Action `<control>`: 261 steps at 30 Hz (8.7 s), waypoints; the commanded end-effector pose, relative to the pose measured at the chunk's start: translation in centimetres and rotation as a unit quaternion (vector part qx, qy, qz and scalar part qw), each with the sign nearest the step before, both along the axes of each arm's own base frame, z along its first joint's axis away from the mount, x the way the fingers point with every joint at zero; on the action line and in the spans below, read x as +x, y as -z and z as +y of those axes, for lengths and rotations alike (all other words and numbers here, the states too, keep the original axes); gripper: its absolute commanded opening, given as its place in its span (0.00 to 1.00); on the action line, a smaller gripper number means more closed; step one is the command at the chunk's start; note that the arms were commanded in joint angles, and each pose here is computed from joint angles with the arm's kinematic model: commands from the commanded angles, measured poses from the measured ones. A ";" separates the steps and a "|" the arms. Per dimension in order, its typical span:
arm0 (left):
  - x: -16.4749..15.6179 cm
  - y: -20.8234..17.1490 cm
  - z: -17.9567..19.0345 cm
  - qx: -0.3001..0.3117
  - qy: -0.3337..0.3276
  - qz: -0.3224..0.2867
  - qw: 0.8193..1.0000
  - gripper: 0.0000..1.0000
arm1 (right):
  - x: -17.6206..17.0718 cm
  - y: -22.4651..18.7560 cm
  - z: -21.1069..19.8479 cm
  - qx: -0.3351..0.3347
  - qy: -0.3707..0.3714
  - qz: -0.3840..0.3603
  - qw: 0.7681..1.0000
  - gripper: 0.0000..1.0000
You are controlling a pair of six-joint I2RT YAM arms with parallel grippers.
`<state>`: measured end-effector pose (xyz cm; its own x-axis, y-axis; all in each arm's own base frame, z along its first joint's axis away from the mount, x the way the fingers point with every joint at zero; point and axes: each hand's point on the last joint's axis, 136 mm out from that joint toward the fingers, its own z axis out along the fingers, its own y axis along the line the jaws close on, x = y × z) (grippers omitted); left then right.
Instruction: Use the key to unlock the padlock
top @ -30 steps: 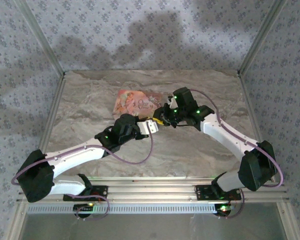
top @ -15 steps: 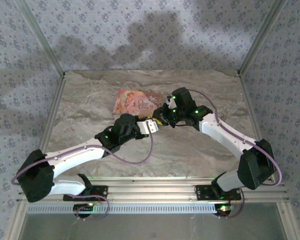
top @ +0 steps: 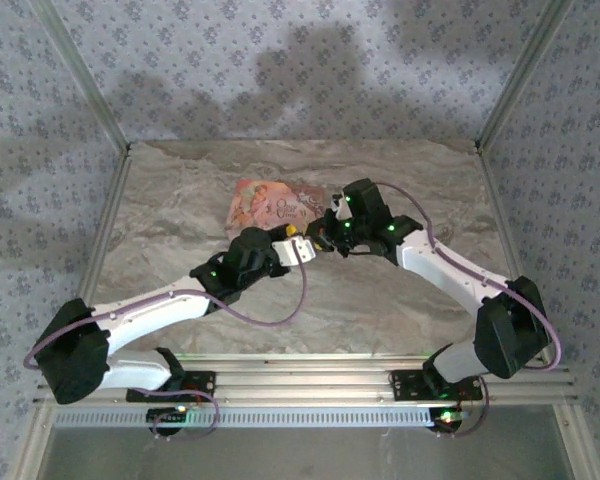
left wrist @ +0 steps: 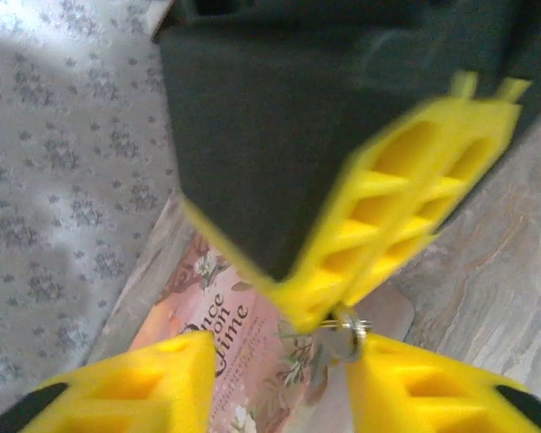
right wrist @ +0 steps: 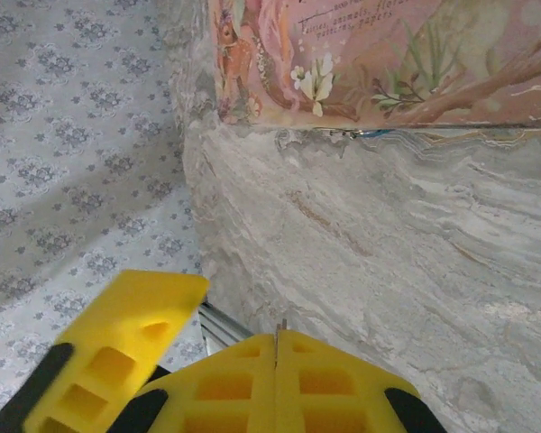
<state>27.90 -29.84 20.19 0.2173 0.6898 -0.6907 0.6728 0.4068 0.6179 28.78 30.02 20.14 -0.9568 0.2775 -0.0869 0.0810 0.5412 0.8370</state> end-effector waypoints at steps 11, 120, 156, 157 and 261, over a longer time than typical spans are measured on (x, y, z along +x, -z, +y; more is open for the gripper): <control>-0.7 -5.3 6.1 -0.224 -0.152 0.162 0.949 0.62 | 2.9 -3.1 -5.0 0.017 0.069 -0.220 0.973 0.00; -4.3 -11.4 1.6 -0.335 0.112 0.469 0.810 0.33 | -5.7 -8.3 3.9 0.060 -0.242 -0.449 0.858 0.00; -2.8 -9.4 5.2 -0.453 0.054 0.488 0.744 0.43 | -4.1 -7.3 4.4 0.060 -0.210 -0.479 0.850 0.00; -2.8 -9.4 5.1 -0.453 0.054 0.489 0.744 0.43 | -4.1 -7.2 4.4 0.061 -0.211 -0.478 0.850 0.00; -6.4 -11.9 3.2 -0.310 0.153 0.481 0.806 0.00 | -7.4 -9.6 5.7 0.165 -0.284 -0.403 0.854 0.00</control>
<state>22.25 -26.06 30.43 -0.5628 0.1705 -0.8088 0.8199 0.2398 -0.5199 21.24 35.27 28.09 -0.6378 -0.1075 -0.7626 -0.7699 0.0633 0.6350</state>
